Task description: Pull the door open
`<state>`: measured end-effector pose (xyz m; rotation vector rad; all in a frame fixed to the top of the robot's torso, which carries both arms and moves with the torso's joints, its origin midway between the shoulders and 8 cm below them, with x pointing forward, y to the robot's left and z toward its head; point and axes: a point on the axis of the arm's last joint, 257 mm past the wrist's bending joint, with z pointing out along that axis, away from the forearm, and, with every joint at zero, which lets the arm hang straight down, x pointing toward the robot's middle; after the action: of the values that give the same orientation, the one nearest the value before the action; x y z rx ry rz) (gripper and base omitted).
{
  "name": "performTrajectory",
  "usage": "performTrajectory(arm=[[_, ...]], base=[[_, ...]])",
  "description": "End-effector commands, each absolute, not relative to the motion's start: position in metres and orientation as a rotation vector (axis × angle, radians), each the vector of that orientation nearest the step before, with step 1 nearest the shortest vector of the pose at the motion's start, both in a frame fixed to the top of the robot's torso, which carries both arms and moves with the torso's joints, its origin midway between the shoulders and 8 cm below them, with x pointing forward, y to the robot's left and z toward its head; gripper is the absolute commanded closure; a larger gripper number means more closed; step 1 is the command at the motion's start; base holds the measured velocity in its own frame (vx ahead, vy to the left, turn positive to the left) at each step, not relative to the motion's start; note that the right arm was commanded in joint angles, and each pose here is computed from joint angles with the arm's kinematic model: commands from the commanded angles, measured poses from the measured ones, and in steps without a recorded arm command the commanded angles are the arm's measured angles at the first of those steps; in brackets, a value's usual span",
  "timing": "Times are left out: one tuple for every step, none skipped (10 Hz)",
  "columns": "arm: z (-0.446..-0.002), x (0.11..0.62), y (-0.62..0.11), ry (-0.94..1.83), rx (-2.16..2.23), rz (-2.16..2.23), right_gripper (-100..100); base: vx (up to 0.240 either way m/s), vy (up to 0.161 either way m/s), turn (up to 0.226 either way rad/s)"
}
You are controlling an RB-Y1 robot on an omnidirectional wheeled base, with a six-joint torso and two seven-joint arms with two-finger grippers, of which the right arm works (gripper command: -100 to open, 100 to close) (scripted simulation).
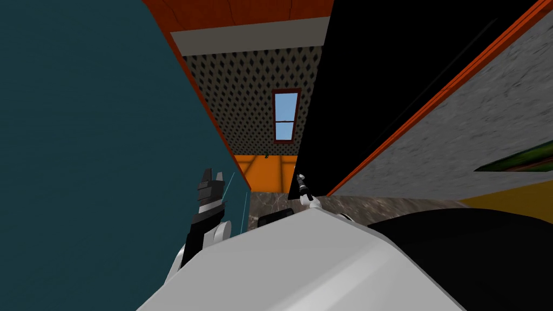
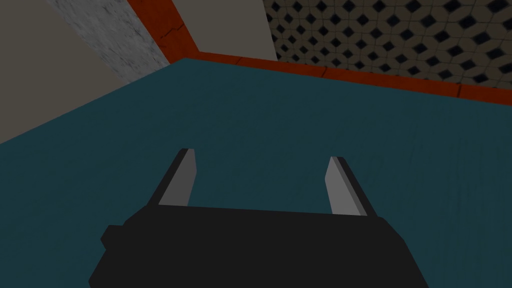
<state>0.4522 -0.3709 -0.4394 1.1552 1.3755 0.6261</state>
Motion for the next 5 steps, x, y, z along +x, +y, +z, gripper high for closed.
performTrajectory(arm=[[-0.4369, 0.4458, -0.394, 1.361, 1.169, 0.593, 100], [-0.4358, 0.4458, -0.3949, 1.335, 1.198, 0.625, 100], [-0.4358, 0.4458, -0.3949, 1.335, 1.198, 0.625, 100], [-0.4347, 0.4458, -0.3958, 1.308, 1.227, 0.657, 100], [-0.4336, 0.4457, -0.3967, 1.289, 1.244, 0.677, 100]], base=[[0.001, 0.013, 0.001], [-0.027, -0.001, 0.055], [-0.028, -0.012, 0.047], [-0.047, -0.016, 0.066], [-0.061, -0.007, 0.105]])
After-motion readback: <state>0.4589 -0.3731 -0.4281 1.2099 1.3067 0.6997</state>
